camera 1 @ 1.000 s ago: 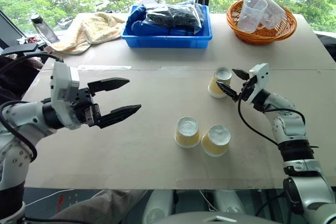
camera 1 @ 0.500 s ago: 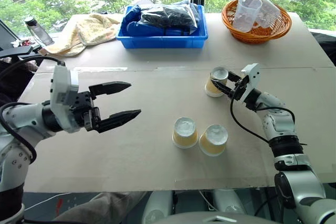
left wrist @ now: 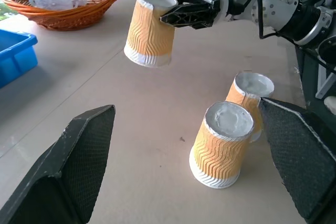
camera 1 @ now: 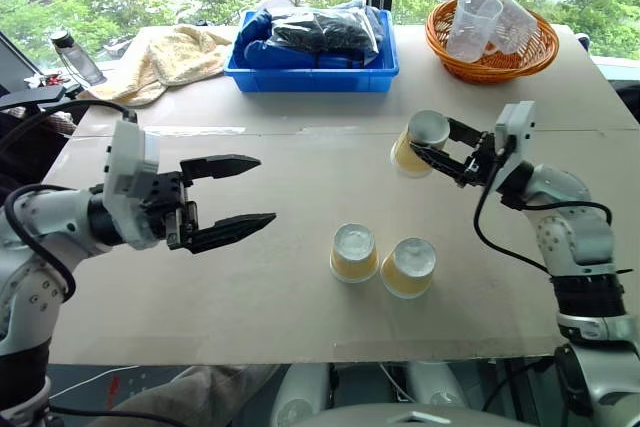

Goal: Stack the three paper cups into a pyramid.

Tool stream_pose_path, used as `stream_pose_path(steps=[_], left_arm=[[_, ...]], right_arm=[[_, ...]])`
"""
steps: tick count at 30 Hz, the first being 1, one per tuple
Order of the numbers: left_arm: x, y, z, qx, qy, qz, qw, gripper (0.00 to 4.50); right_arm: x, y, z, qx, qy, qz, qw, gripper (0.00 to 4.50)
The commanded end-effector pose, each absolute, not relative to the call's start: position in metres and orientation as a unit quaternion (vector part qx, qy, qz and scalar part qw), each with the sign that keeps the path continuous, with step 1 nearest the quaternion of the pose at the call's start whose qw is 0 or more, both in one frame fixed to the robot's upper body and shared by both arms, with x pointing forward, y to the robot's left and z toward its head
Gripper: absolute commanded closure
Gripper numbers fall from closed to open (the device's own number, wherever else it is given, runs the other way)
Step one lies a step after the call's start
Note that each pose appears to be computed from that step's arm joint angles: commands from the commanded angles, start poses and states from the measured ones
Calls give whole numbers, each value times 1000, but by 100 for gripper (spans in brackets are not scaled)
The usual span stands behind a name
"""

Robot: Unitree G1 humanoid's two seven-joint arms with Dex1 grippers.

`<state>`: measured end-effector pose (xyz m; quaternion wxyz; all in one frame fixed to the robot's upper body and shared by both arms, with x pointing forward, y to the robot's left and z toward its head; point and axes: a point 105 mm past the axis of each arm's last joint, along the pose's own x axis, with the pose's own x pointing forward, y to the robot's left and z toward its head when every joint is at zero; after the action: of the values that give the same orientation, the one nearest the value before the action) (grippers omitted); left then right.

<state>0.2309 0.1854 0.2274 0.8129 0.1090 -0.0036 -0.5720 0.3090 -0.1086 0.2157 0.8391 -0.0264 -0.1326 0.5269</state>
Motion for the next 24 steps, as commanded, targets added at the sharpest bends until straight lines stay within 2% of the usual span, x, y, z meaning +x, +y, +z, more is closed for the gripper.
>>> stream_pose_path(steps=[1, 5, 10, 24], left_arm=[[220, 175, 234, 119, -29, -614, 780, 0], [210, 167, 229, 120, -21, -667, 735, 0], [203, 160, 228, 118, -11, -705, 699, 0], [205, 151, 234, 127, -8, -720, 683, 0]], right_arm=[[265, -91, 227, -19, -118, 615, 780, 238], [241, -77, 218, -21, -83, 654, 752, 238], [232, -70, 209, -22, -65, 677, 733, 238], [222, -72, 206, -27, -40, 692, 720, 238]])
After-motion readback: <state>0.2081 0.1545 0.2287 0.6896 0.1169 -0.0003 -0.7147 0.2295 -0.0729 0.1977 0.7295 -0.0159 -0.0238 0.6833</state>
